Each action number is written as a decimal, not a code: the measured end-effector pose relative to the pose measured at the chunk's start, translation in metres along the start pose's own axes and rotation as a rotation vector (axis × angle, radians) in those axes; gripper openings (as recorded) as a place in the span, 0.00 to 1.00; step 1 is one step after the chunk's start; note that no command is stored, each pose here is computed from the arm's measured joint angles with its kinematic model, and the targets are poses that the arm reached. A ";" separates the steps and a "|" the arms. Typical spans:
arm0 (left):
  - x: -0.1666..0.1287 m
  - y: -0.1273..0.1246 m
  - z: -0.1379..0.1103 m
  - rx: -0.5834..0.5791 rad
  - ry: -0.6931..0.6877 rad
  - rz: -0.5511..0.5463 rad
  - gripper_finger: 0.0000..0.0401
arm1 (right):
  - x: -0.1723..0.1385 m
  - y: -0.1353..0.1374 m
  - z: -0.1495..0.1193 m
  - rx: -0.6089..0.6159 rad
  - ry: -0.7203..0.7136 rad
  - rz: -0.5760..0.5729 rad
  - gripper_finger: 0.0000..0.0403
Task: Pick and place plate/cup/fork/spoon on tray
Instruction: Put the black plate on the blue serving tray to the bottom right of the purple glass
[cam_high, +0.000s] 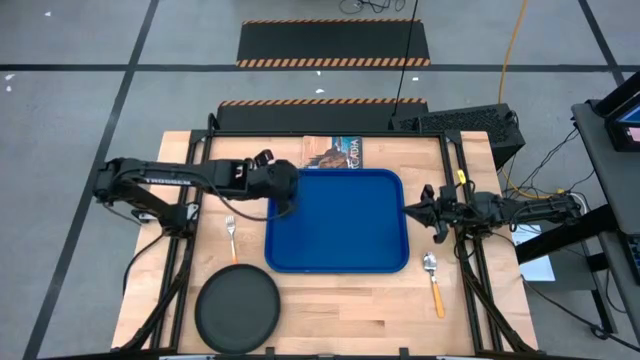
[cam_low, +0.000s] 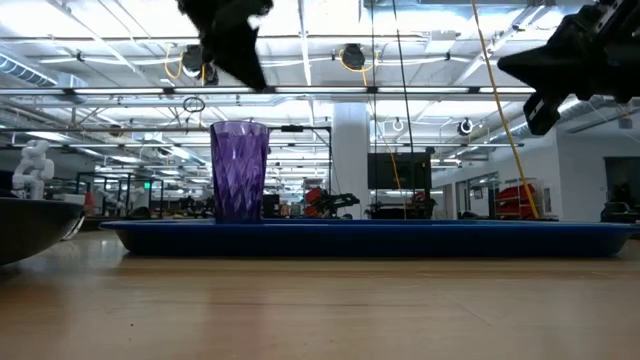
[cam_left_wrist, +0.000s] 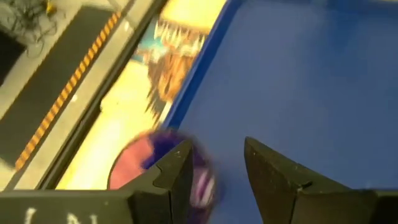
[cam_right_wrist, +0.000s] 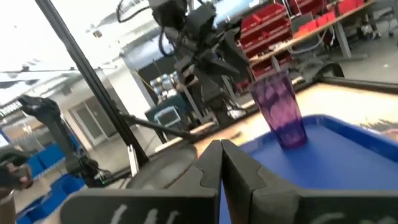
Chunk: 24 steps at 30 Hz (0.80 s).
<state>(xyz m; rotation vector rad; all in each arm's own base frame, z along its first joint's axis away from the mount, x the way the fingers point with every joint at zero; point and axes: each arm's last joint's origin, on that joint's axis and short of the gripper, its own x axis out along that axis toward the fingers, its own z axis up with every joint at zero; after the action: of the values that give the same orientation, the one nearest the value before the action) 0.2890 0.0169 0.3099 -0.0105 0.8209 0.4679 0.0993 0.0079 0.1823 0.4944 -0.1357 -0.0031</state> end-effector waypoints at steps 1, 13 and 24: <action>-0.007 -0.003 0.000 -0.003 -0.016 -0.014 0.37 | 0.000 0.001 0.001 -0.003 -0.014 0.007 0.00; -0.074 -0.091 -0.040 0.073 -0.051 -0.254 0.37 | 0.001 0.002 0.011 -0.151 -0.151 -0.083 0.00; -0.109 -0.181 -0.114 0.265 0.003 -0.376 0.37 | 0.000 0.005 0.022 -0.236 -0.274 -0.125 0.00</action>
<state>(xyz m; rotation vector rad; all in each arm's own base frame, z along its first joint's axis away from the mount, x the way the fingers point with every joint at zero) 0.2185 -0.2098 0.2776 0.0785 0.8561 0.0032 0.0966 0.0017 0.2036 0.2640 -0.3685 -0.2077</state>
